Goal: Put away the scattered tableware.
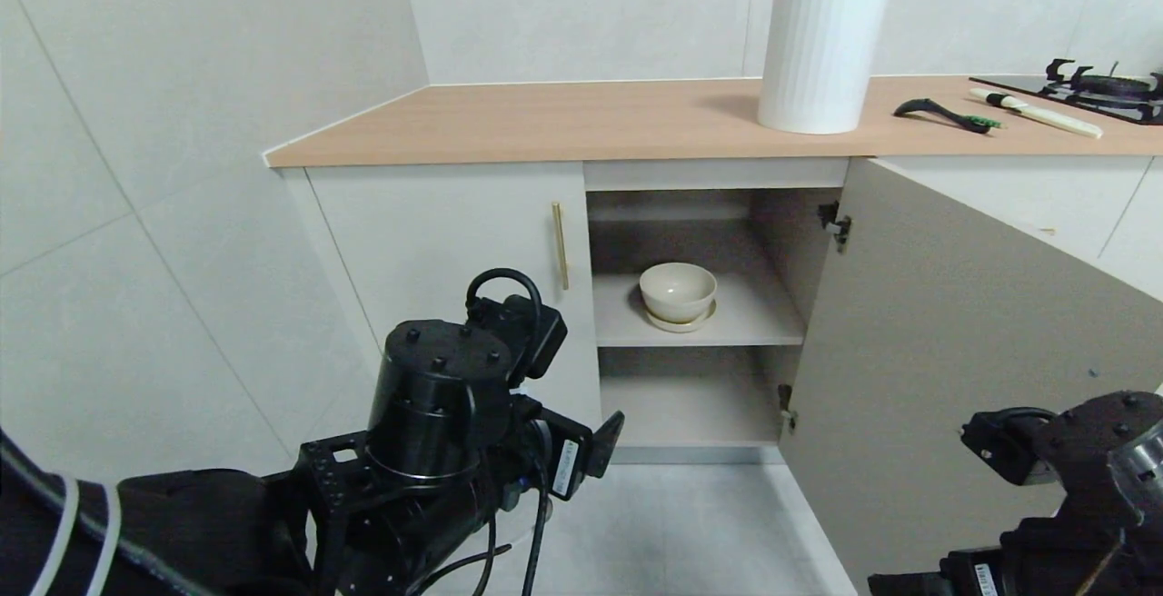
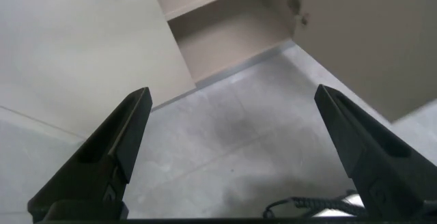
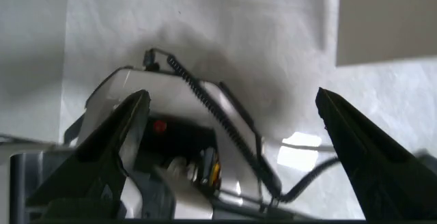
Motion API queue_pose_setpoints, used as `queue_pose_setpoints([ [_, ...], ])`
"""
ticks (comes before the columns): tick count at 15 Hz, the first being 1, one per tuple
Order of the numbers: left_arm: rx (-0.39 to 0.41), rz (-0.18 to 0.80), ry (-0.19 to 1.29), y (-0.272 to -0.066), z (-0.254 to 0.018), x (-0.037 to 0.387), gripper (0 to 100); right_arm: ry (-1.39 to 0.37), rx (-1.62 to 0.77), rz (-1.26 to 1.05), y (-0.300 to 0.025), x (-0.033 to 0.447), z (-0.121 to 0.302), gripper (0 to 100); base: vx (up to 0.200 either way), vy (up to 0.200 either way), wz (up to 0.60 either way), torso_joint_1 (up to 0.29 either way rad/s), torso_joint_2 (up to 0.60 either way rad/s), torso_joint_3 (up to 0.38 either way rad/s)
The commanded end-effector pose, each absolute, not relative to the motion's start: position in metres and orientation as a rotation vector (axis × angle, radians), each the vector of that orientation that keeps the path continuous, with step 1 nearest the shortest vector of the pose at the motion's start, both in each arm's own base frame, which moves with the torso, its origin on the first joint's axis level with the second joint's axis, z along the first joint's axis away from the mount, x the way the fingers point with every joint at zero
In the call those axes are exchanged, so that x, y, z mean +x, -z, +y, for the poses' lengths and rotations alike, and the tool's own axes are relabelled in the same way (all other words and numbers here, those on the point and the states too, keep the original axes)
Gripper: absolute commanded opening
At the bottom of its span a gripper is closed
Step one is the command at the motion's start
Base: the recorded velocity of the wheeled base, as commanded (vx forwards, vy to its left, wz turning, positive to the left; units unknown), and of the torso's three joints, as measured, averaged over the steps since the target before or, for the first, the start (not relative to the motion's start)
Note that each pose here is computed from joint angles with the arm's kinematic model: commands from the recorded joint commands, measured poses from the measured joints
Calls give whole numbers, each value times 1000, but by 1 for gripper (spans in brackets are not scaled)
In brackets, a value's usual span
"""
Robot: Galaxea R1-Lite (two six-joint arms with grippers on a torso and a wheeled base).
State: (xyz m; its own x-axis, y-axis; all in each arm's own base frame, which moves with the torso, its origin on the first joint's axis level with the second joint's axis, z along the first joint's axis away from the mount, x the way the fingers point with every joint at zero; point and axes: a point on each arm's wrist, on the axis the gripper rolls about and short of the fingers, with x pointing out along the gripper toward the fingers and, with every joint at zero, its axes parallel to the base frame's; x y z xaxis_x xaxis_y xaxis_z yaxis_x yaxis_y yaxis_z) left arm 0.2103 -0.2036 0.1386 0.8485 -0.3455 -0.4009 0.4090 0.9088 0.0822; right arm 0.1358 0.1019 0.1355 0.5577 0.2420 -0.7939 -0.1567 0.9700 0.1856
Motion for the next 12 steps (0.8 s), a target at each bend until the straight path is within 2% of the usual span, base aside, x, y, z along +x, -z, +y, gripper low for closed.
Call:
queue_pose_setpoints([
  [1, 169, 391, 404, -138, -205, 210, 100, -227, 99, 964, -138, 129, 97, 100, 0, -200, 0, 2, 7, 7],
  [6, 171, 392, 408, -137, -206, 210, 100, -141, 156, 1037, -143, 108, 79, 100, 0, -200, 0, 3, 0, 2],
  [9, 188, 388, 411, -137, -206, 209, 100, -57, 241, 1054, -149, 89, 64, 100, 0, 0, 0, 0, 0, 0],
  [12, 184, 381, 410, -140, -204, 209, 100, 138, 341, 973, -157, 82, 43, 100, 0, 0, 0, 0, 0, 0],
])
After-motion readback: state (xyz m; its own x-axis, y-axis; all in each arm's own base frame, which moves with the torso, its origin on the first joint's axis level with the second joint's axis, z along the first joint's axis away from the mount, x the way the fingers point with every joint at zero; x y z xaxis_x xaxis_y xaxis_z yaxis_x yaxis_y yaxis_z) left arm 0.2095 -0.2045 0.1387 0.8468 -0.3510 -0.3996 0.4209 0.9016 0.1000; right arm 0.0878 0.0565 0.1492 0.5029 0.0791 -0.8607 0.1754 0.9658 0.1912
